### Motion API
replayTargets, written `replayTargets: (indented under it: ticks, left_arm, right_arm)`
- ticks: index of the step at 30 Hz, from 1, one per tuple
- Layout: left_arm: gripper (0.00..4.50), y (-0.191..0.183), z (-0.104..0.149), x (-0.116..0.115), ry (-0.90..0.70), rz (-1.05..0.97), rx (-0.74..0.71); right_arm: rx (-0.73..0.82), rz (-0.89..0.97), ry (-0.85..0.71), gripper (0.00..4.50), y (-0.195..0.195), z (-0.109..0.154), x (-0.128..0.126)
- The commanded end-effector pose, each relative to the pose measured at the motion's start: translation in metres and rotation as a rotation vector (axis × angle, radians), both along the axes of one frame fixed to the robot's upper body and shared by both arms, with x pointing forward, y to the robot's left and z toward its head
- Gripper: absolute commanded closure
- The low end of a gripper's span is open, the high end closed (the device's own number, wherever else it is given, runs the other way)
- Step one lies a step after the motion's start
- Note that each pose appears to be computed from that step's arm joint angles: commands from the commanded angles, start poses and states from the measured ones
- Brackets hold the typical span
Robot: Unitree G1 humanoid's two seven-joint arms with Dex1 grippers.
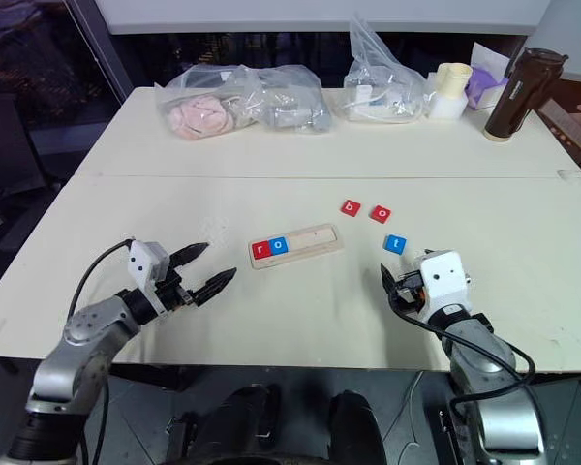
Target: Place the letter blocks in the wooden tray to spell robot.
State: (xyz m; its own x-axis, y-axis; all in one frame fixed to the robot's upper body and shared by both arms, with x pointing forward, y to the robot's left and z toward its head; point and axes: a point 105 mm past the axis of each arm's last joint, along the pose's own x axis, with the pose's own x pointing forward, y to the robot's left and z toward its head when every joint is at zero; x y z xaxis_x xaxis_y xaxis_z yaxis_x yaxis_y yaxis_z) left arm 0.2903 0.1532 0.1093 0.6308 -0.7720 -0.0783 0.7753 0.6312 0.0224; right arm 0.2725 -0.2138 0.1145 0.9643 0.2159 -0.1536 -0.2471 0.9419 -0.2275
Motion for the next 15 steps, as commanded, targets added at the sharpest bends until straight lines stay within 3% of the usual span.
replayTargets:
  ticks: [1,7,15]
  left_arm:
    - [0.00,0.014,0.019,0.023,0.000,-0.207,0.110]
    - [0.00,0.013,0.017,0.060,0.005,-0.375,0.252]
    - [0.00,-0.014,0.006,0.076,0.041,-0.508,0.293]
  right_arm:
    - [0.035,0.194,-0.056,0.04,0.012,0.046,-0.003]
    - [0.000,0.398,0.002,0.04,0.035,0.062,-0.023]
    - [-0.022,0.367,0.003,0.04,0.036,0.064,-0.033]
